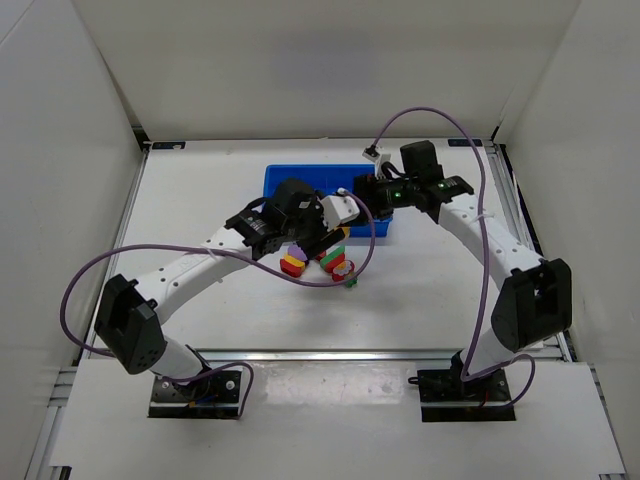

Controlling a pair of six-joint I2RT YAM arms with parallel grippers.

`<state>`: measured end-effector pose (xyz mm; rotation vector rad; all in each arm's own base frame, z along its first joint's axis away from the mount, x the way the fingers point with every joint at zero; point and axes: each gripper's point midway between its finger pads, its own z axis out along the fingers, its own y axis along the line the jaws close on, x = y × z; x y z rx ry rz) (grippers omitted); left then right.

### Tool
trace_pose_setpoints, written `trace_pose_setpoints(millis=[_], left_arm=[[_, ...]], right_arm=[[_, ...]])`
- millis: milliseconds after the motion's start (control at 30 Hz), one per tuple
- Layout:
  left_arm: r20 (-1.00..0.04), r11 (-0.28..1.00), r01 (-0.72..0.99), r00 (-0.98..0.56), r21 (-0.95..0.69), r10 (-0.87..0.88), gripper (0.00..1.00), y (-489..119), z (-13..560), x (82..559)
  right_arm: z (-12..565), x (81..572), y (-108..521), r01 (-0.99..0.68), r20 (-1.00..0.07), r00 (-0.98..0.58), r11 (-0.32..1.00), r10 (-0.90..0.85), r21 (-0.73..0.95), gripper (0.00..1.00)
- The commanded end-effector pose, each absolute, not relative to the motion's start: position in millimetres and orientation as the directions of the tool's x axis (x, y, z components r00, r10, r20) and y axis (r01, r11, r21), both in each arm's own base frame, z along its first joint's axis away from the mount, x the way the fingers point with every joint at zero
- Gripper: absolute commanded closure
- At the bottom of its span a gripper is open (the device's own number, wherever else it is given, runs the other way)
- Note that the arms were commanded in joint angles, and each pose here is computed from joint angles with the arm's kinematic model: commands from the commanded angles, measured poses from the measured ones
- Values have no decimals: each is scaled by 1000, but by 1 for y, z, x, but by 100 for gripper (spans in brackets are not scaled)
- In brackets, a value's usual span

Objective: Sort the legos into containers by color

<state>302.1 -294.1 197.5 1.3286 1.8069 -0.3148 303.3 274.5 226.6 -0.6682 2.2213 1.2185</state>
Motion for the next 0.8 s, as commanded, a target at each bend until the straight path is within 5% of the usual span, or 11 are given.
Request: trace_pose_setpoints(millis=[0,200,600,767], left_arm=[[-793,414,860,-18,298,608,67,-304,227,310],[-804,420,856,-9,301,595,66,-306,231,310],[-801,443,843,-24,306,598,66,-297,226,307],[-798,461,830,-32,315,602,67,-291,218,306]], right_arm=[[245,299,289,-713,-705,-682,392,-195,581,6],[238,290,296,-707,-683,-698,358,-213,610,11],[247,297,291,-680,-667,-727,305,-163,667,82],[261,305,279,-658,-659,-744,289,-107,695,100]])
